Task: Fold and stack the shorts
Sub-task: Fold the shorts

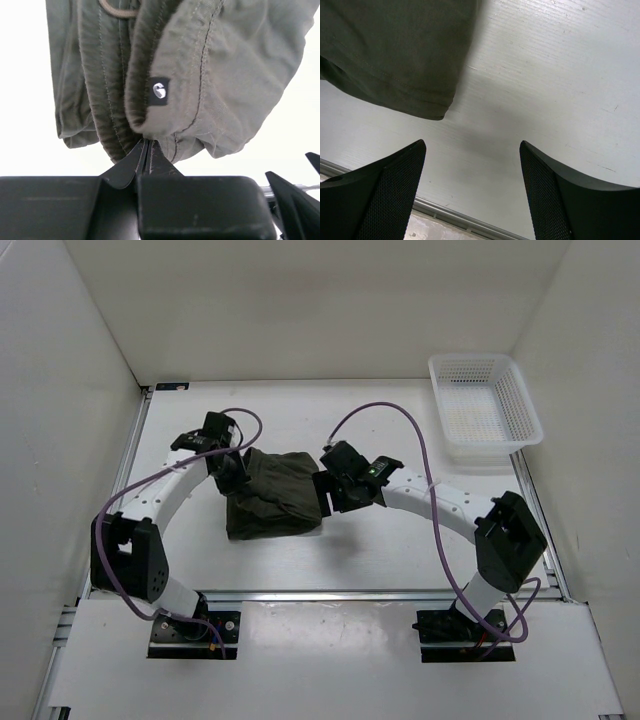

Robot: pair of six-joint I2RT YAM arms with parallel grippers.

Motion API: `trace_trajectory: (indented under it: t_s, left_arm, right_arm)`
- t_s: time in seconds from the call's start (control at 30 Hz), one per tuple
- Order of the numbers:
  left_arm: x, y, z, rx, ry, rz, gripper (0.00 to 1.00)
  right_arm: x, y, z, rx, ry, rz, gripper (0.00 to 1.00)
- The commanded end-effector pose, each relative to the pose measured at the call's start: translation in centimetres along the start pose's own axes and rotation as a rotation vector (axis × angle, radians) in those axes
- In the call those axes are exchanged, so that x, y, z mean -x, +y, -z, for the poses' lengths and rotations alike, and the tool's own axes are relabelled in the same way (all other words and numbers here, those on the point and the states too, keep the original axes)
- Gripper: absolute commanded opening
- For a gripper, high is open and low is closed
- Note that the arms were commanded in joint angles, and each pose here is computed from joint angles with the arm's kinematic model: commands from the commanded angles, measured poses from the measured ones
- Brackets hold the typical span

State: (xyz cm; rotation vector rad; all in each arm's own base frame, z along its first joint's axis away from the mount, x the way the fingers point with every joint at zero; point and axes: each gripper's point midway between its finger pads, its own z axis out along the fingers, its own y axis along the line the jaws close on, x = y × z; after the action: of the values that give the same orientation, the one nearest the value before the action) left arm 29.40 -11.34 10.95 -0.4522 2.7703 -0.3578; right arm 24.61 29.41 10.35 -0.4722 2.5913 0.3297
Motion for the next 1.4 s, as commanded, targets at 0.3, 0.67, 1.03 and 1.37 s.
trace_trajectory:
  t_s: [0.3, 0.67, 1.03, 1.37]
  left_arm:
    - [3.2, 3.6, 2.6, 0.093, -0.108, 0.065, 0.10]
    - [1.6, 7.6, -0.7, 0.180, -0.057, 0.141, 0.10]
    - [2.7, 6.7, 2.5, 0.101, -0.107, 0.166, 0.65]
    - [6.2, 0.4, 4.1, 0.007, -0.139, 0.044, 0.14]
  right_arm:
    - [2.6, 2.4, 1.1, 0.091, -0.046, -0.012, 0.79]
    - [3.8, 10.8, -5.9, 0.284, 0.070, 0.060, 0.16]
    - [1.3, 10.0, -10.5, 0.195, 0.144, 0.037, 0.09]
    - [5.7, 10.2, -3.2, 0.195, -0.035, 0.080, 0.23]
